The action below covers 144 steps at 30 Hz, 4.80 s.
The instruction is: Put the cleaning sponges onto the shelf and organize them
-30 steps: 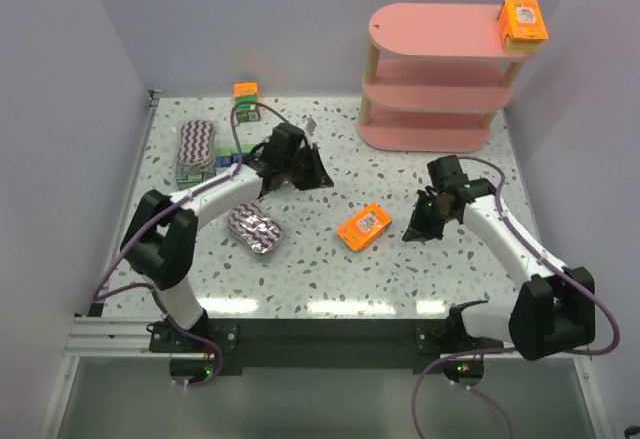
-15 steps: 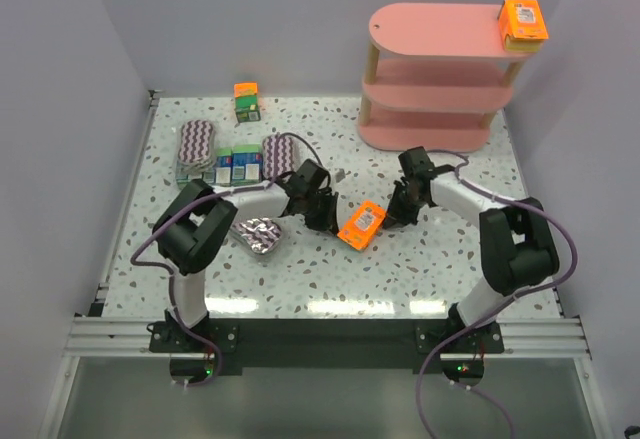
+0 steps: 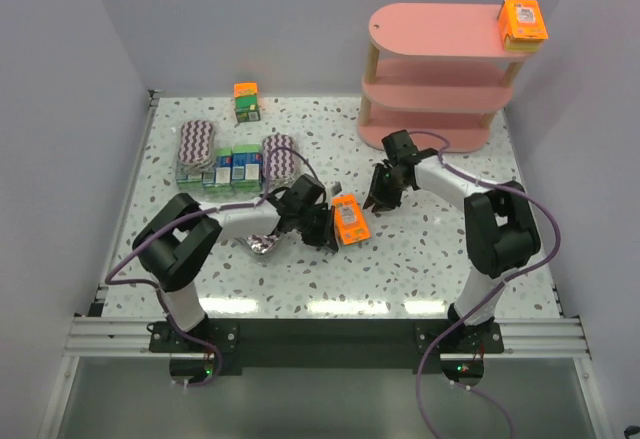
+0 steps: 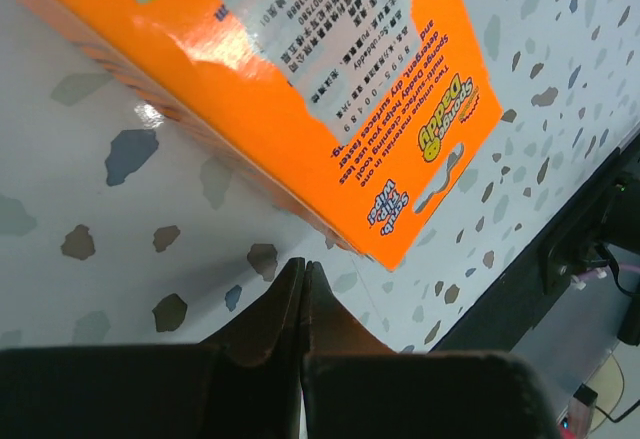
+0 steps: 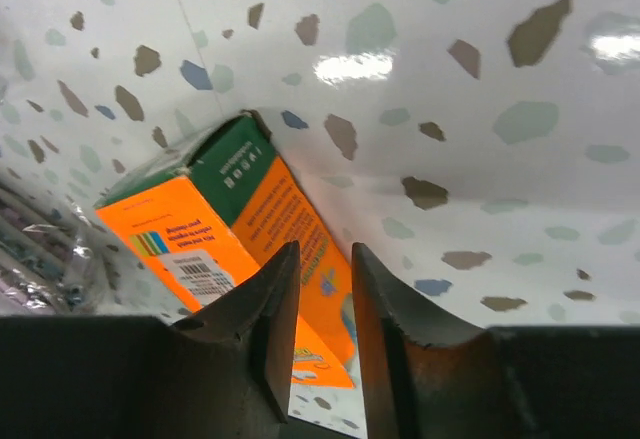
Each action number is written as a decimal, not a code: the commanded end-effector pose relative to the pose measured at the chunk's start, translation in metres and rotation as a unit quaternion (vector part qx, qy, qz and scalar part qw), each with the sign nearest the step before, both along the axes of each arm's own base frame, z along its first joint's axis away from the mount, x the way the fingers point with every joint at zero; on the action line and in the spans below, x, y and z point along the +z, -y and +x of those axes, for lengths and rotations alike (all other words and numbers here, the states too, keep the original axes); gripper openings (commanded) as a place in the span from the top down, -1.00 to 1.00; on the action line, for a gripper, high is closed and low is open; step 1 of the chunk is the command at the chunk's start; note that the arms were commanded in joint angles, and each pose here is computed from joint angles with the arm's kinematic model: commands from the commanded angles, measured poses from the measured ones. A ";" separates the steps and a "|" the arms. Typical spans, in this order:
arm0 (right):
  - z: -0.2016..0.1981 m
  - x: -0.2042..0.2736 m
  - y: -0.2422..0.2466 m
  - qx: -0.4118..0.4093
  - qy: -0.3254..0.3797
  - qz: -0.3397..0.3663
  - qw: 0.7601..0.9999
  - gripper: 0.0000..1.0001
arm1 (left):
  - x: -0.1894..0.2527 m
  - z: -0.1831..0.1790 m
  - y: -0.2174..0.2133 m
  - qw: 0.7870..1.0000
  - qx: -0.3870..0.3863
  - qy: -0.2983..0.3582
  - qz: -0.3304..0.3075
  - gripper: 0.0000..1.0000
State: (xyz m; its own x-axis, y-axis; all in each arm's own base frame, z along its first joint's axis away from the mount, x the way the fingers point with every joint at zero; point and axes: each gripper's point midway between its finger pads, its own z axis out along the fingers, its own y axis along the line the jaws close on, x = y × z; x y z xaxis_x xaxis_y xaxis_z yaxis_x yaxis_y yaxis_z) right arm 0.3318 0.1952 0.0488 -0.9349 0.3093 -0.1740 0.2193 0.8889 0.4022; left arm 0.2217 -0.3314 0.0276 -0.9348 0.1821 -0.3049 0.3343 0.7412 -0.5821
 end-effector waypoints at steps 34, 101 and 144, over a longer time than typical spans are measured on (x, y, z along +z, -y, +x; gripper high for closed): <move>-0.068 0.012 -0.037 -0.113 -0.001 0.337 0.935 0.14 | 0.059 0.019 -0.083 0.981 0.184 0.065 -0.005 0.91; 0.182 0.389 0.205 -0.294 0.313 0.412 0.804 0.89 | 0.129 0.033 -0.099 0.968 0.215 0.120 -0.053 0.88; -0.132 0.191 0.079 -0.063 0.148 0.144 0.976 -0.72 | 0.191 0.401 -0.277 0.867 0.407 0.273 0.091 -1.00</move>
